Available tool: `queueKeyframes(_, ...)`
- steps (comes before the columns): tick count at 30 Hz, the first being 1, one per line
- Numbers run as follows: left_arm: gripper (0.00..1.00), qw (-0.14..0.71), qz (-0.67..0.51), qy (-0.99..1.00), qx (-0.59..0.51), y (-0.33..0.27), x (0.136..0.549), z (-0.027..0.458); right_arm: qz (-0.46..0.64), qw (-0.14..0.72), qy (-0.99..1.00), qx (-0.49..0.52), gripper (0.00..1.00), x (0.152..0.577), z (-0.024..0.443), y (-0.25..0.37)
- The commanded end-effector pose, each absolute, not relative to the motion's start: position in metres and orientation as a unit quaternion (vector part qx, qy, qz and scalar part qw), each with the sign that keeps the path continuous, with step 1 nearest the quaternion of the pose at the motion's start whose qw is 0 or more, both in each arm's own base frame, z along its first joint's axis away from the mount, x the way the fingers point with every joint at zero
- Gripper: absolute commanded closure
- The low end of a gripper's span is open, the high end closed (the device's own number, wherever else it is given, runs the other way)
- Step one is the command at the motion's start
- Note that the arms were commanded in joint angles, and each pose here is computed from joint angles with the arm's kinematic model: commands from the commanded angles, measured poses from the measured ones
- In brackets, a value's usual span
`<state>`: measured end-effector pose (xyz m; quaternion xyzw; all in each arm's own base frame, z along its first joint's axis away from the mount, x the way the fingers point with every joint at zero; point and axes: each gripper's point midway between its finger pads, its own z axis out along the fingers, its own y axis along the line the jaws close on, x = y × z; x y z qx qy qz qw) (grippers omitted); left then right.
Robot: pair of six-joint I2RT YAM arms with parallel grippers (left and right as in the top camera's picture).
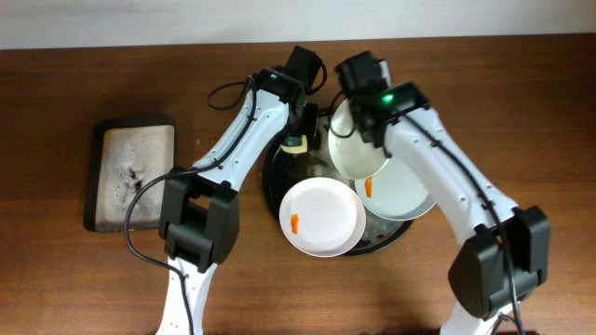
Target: Clean dirty plates on tray and stack at the side
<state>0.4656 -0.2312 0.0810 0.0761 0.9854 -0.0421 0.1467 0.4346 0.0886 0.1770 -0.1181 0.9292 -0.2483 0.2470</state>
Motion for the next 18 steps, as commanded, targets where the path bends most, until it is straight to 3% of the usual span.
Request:
queueKeyframes(1,0.99,0.146,-0.033,0.986,0.08,-0.226,0.469,0.078,-0.33,0.293,0.891,-0.108,0.96,0.434,0.217,0.087)
queueKeyframes(7,0.99,0.138,-0.059,0.986,0.075,-0.228,0.469,0.078,-0.333,0.29,0.89,-0.114,0.96,0.431,0.216,0.09)
queueKeyframes(13,0.99,0.122,-0.245,0.957,0.1,-0.282,0.468,0.097,-0.288,0.258,0.914,-0.122,0.96,0.426,0.192,0.098)
queueKeyframes(18,0.99,0.063,-0.334,0.934,0.111,-0.309,0.451,0.088,-0.289,0.251,0.917,-0.111,0.96,0.428,0.184,0.095)
